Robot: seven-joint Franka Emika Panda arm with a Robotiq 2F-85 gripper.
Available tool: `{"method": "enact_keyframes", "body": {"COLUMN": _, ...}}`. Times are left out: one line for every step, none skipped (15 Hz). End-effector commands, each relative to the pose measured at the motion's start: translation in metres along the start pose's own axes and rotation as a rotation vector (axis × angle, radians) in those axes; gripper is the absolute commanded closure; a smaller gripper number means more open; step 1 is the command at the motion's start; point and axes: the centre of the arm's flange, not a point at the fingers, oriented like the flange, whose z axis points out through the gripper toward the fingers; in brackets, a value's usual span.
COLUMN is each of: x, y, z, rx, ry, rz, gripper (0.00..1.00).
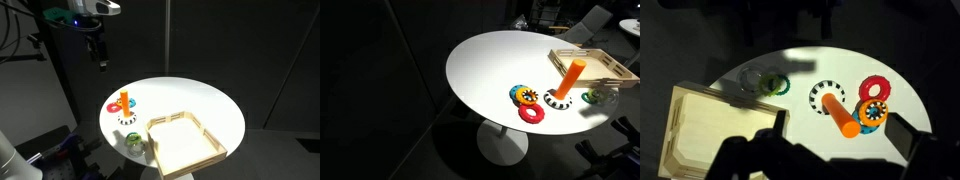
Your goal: Put the yellow ring through the pole
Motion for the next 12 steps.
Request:
{"method": "enact_keyframes", "body": {"x": 0.0, "y": 0.0, "z": -0.001, "rx": 0.0, "ry": 0.002, "rz": 0.0, "gripper": 0.0}}
{"method": "enact_keyframes", "body": {"x": 0.0, "y": 0.0, "z": -0.002, "rx": 0.0, "ry": 0.004, "rz": 0.0, "gripper": 0.0}}
{"method": "enact_keyframes", "body": {"x": 0.0, "y": 0.0, "z": -0.002, "rx": 0.0, "ry": 0.004, "rz": 0.0, "gripper": 0.0}}
{"method": "enact_keyframes", "body": {"x": 0.0, "y": 0.0, "z": -0.002, "rx": 0.0, "ry": 0.005, "rz": 0.0, "gripper": 0.0}}
{"method": "enact_keyframes", "body": {"x": 0.0, "y": 0.0, "z": -0.002, "rx": 0.0, "ry": 0.005, "rz": 0.0, "gripper": 0.0}}
{"method": "enact_keyframes", "body": {"x": 0.0, "y": 0.0, "z": -0.002, "rx": 0.0, "ry": 0.005, "rz": 0.0, "gripper": 0.0}}
{"method": "enact_keyframes", "body": {"x": 0.0, "y": 0.0, "z": -0.002, "rx": 0.0, "ry": 0.005, "rz": -0.001, "gripper": 0.0}}
{"method": "enact_keyframes", "body": {"x": 0.003, "y": -0.001, "z": 0.0, "rx": -0.003, "ry": 0.001, "rz": 0.003, "gripper": 0.0}}
{"method": "enact_keyframes", "body": {"x": 0.007, "y": -0.001, "z": 0.004, "rx": -0.008, "ry": -0.005, "rz": 0.009, "gripper": 0.0}}
{"method": "enact_keyframes", "body": {"x": 0.01, "y": -0.001, "z": 0.008, "rx": -0.011, "ry": -0.014, "rz": 0.015, "gripper": 0.0}}
{"method": "enact_keyframes", "body": {"x": 0.014, "y": 0.0, "z": 0.016, "rx": -0.017, "ry": -0.025, "rz": 0.023, "gripper": 0.0}}
{"method": "enact_keyframes", "body": {"x": 0.02, "y": 0.002, "z": 0.024, "rx": -0.024, "ry": -0.034, "rz": 0.033, "gripper": 0.0}}
